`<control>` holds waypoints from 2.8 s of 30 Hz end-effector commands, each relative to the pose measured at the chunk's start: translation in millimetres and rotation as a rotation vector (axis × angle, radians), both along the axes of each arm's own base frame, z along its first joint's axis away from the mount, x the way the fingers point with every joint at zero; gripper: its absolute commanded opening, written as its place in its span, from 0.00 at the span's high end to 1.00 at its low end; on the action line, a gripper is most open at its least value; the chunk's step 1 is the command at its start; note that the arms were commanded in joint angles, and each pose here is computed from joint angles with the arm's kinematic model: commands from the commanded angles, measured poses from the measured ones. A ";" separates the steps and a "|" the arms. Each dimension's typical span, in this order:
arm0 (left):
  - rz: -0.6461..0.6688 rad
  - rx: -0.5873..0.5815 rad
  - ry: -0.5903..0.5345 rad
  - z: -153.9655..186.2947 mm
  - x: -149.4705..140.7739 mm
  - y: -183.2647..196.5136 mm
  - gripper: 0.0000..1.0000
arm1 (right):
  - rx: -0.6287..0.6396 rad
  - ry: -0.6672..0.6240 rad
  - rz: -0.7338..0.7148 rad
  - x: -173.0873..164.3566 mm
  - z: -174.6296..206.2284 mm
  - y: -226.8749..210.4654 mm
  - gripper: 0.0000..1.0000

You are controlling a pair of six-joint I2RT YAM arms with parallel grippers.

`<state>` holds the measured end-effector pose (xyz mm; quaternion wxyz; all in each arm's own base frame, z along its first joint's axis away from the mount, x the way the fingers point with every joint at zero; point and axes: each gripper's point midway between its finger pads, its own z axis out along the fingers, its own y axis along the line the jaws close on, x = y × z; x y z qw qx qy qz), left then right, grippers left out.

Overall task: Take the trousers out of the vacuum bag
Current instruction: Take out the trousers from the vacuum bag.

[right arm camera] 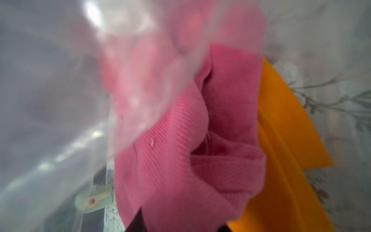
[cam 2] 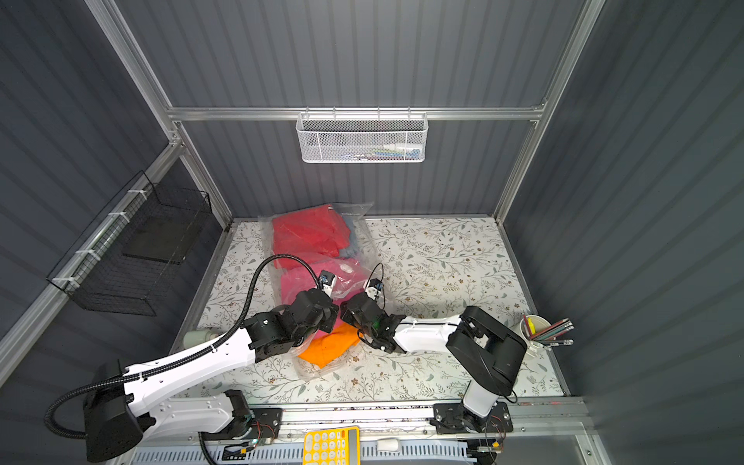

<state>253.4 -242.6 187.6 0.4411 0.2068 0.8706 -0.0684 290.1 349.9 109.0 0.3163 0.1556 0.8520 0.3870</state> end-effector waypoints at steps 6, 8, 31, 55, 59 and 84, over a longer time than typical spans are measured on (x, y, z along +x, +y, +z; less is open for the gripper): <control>0.051 -0.010 -0.018 3.3 3.0 9.2 1.00 | 0.077 -0.101 0.021 -8.7 49.3 1.5 0.86; 0.052 -0.010 -0.019 3.1 3.2 9.4 1.00 | 0.074 -0.069 0.033 -20.9 43.9 0.3 0.87; 0.050 -0.008 -0.016 -0.2 3.8 7.8 1.00 | 0.119 0.110 -0.051 -26.7 -32.5 -8.1 0.42; 0.059 -0.004 -0.012 -3.3 3.5 9.8 1.00 | 0.104 -0.033 -0.039 6.6 -7.0 1.8 0.67; 0.062 -0.005 -0.008 -4.7 4.0 9.2 1.00 | 0.110 -0.021 -0.035 9.3 -13.4 5.7 0.45; 0.087 0.048 -0.014 -20.7 12.3 12.4 1.00 | 0.099 -0.138 0.044 -5.7 53.5 -5.6 0.98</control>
